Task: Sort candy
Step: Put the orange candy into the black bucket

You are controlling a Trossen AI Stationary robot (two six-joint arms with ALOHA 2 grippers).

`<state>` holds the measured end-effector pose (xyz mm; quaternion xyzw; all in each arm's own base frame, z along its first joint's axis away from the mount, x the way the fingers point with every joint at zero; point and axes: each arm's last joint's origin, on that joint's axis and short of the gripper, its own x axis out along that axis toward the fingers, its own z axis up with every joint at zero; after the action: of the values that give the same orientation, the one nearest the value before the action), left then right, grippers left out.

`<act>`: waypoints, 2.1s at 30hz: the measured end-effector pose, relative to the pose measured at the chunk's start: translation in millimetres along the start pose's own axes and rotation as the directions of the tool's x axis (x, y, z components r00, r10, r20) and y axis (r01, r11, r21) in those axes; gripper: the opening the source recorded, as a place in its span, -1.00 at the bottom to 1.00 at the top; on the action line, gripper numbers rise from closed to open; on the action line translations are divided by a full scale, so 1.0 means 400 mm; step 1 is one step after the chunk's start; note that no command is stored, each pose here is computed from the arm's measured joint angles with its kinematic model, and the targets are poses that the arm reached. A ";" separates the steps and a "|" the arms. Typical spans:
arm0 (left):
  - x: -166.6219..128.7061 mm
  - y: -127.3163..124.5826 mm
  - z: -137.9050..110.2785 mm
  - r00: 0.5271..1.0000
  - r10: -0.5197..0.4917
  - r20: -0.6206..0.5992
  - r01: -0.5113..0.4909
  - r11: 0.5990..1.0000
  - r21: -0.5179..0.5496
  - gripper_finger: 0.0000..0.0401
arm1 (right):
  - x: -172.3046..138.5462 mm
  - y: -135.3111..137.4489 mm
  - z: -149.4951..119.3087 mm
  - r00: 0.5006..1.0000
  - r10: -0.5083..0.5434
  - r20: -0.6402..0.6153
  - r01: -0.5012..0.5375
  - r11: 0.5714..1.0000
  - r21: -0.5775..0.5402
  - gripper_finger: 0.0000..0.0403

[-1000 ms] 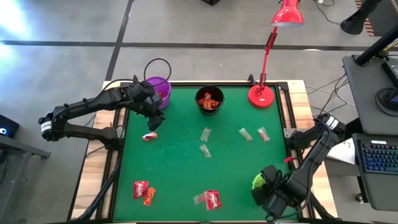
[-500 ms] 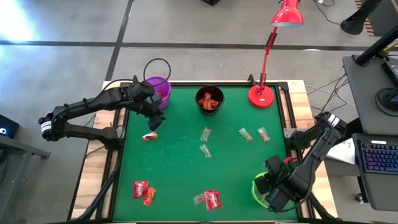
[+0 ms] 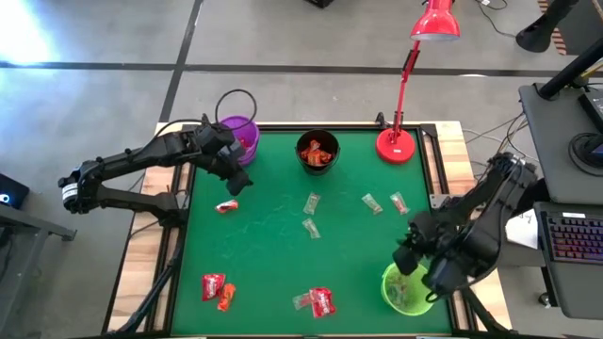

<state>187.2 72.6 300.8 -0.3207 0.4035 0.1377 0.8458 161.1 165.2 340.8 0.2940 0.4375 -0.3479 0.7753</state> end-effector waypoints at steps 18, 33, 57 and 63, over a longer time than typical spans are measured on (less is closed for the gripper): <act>0.029 -0.167 -0.129 0.994 0.088 -0.059 -0.100 0.965 -0.244 -0.03 | -0.040 -0.087 0.134 0.979 0.084 0.184 -0.030 0.959 -0.281 -0.34; 0.055 -0.344 -0.384 0.978 0.076 -0.194 -0.153 0.894 -0.422 -0.03 | -0.018 -0.095 0.187 0.975 0.015 0.223 0.081 0.907 -0.413 -0.34; 0.198 -0.497 -0.595 0.883 0.266 -0.386 -0.410 0.839 -0.359 -0.04 | -0.006 -0.098 0.211 0.973 -0.018 0.230 0.109 0.914 -0.391 -0.34; 0.216 -0.480 -0.611 0.863 0.303 -0.404 -0.451 0.822 -0.348 -0.04 | -0.006 -0.097 0.211 0.973 -0.015 0.230 0.106 0.915 -0.389 -0.34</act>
<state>191.2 -234.3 202.6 -0.4305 0.5548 0.3347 0.6283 169.4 79.1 374.6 0.0755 0.4189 -0.3061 0.8516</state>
